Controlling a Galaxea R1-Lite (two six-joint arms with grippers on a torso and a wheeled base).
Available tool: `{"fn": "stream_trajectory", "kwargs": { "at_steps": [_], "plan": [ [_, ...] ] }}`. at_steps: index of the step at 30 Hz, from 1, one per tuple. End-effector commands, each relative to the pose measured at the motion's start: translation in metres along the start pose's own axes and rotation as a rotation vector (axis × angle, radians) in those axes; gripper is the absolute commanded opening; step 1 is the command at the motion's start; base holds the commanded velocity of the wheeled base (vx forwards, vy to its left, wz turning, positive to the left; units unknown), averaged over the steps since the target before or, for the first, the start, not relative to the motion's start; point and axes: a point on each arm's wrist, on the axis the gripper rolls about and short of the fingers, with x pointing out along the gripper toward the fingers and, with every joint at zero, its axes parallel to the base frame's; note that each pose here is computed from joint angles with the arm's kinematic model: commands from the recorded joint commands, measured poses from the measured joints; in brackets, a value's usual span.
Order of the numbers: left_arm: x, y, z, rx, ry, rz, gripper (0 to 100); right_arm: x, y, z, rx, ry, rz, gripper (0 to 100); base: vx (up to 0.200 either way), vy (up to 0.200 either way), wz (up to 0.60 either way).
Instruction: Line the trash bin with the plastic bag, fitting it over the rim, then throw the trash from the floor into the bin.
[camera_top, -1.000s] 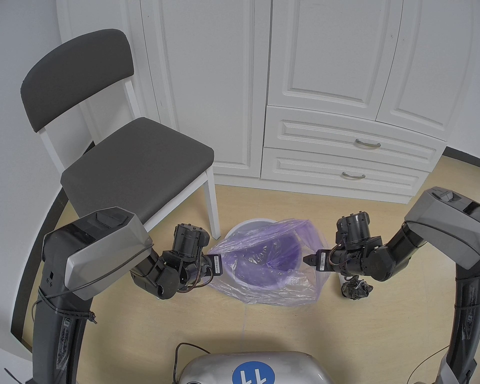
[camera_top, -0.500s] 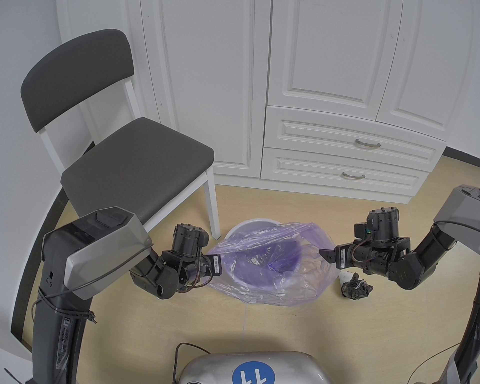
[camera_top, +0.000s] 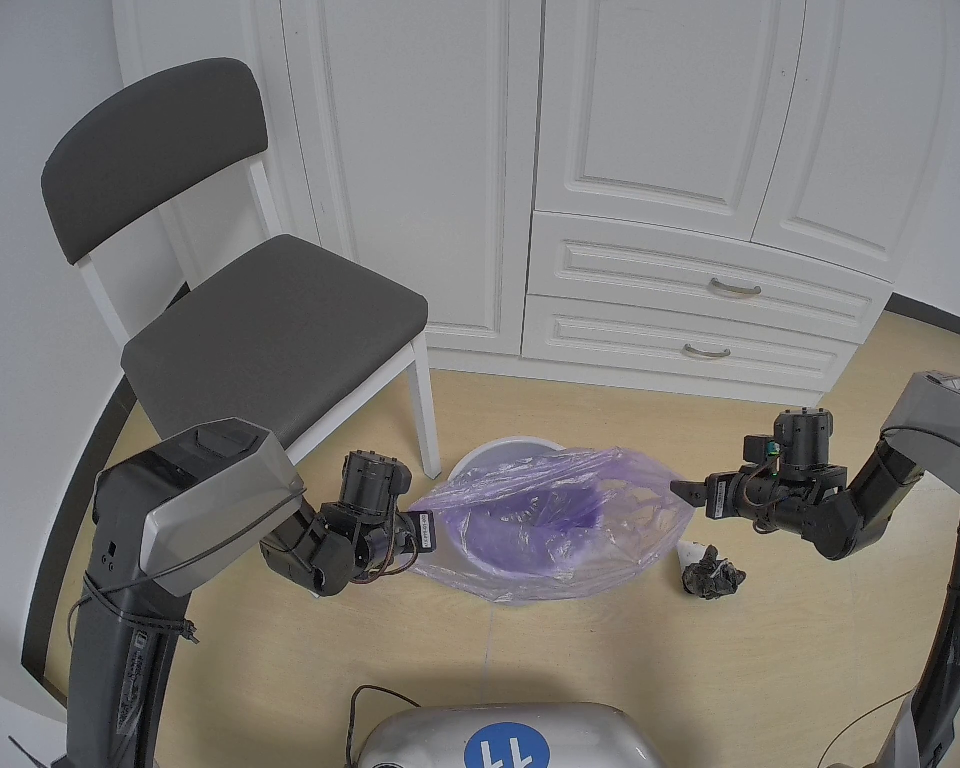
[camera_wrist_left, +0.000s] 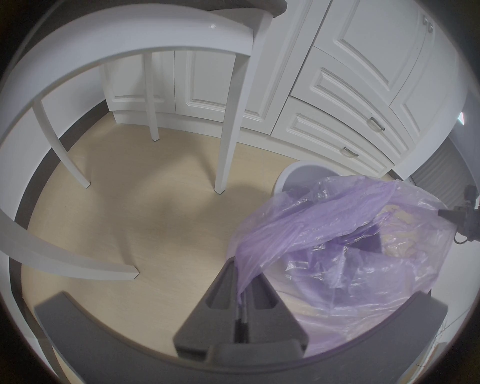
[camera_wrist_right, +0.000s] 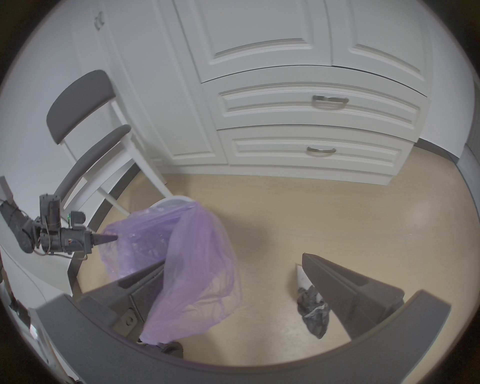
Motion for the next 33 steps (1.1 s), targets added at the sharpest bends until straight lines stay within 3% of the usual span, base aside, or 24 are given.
{"fn": "stream_trajectory", "kwargs": {
  "at_steps": [1,12,21,33],
  "plan": [
    [0.010,0.010,-0.006,-0.006,0.028,0.029,0,-0.001,-0.020,0.005,0.023,-0.019,-0.040,100,0.000,0.000,0.00],
    [0.012,0.015,-0.006,-0.007,0.063,0.052,0,-0.008,-0.054,0.018,0.056,-0.072,-0.070,100,0.000,0.000,0.00],
    [0.012,0.018,-0.004,-0.010,0.062,0.055,0,-0.024,-0.066,0.029,0.066,-0.099,-0.030,100,0.000,0.000,0.00],
    [-0.010,0.001,0.011,0.000,0.022,0.032,0,-0.041,-0.021,0.038,0.051,-0.079,0.065,100,0.000,0.000,0.00]
  ]
}}
